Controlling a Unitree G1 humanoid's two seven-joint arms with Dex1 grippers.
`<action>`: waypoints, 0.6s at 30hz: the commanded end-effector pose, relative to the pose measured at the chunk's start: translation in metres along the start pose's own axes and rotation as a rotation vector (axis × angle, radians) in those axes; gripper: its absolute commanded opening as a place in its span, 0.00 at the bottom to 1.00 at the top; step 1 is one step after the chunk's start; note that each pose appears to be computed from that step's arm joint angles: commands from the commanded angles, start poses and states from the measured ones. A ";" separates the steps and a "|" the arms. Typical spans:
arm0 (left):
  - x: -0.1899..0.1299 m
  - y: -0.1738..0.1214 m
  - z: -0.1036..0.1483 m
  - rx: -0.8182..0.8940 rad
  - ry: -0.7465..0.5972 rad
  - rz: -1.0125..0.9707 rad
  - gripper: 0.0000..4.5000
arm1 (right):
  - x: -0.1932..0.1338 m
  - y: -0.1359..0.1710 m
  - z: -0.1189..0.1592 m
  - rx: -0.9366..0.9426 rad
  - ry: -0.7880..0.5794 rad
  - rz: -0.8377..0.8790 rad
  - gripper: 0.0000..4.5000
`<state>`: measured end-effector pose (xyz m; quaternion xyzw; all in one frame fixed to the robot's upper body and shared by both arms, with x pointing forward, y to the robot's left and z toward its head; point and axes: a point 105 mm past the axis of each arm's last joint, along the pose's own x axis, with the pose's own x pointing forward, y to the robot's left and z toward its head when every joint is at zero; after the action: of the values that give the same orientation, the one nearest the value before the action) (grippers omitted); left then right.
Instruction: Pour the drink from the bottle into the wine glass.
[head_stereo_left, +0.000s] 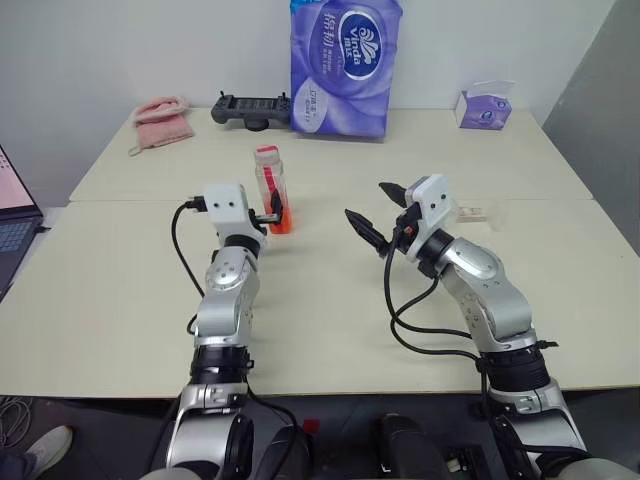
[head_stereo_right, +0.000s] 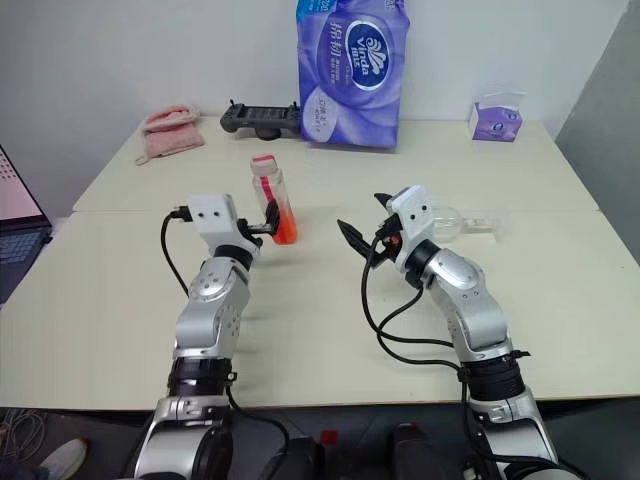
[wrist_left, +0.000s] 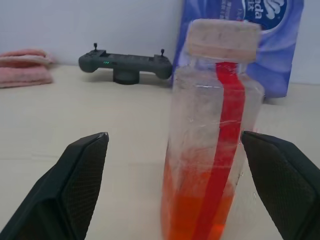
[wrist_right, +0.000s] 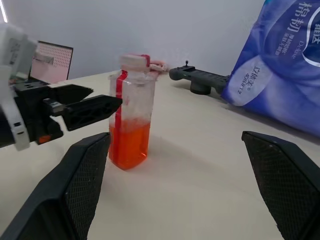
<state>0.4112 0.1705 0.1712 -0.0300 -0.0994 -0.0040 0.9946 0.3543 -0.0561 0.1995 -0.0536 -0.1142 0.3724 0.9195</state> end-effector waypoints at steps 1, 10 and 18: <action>0.007 -0.005 0.014 0.006 -0.062 -0.033 1.00 | 0.001 0.001 0.017 -0.031 -0.061 0.015 0.99; -0.003 -0.010 0.010 0.005 -0.068 -0.055 1.00 | -0.004 0.003 0.012 -0.033 -0.049 0.013 0.99; 0.019 -0.019 0.020 0.001 -0.085 -0.057 1.00 | 0.001 0.004 0.011 -0.029 -0.046 0.020 0.99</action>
<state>0.4235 0.1561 0.1807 -0.0332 -0.1166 -0.0284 0.9922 0.3532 -0.0566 0.1962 -0.0566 -0.1131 0.3718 0.9197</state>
